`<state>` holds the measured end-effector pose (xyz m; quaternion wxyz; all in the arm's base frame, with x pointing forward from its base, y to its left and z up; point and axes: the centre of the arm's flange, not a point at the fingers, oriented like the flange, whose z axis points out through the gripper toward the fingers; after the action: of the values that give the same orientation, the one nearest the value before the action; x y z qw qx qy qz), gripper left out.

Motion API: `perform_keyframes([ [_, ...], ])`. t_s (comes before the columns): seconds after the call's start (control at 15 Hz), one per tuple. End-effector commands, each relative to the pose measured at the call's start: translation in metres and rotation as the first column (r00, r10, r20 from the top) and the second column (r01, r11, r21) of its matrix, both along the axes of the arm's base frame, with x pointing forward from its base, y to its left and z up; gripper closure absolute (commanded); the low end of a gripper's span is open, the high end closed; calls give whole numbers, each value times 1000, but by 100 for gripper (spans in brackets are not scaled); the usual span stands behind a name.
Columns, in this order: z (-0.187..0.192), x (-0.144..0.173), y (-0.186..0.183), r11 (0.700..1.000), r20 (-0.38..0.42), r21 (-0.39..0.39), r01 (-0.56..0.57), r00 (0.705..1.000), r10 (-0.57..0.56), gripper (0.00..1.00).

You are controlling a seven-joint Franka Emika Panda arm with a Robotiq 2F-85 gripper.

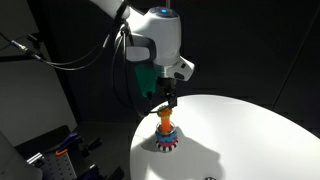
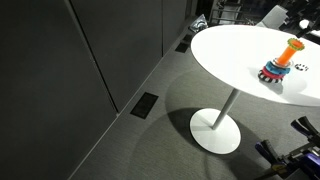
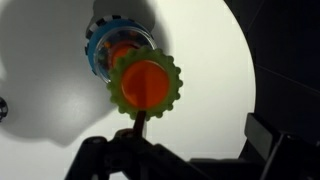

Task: Pick up the green ring from the table and stack it on the rings stacking stand

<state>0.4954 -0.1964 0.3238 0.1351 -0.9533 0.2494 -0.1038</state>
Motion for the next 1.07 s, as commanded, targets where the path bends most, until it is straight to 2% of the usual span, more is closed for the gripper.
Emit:
perform_keyframes([
  [0.0, 10, -2, -13, 1000, 39, -5, 25, 999, -25, 0],
  [1.0, -12, 5, -35, 992, -32, -29, 123, 992, -124, 0],
])
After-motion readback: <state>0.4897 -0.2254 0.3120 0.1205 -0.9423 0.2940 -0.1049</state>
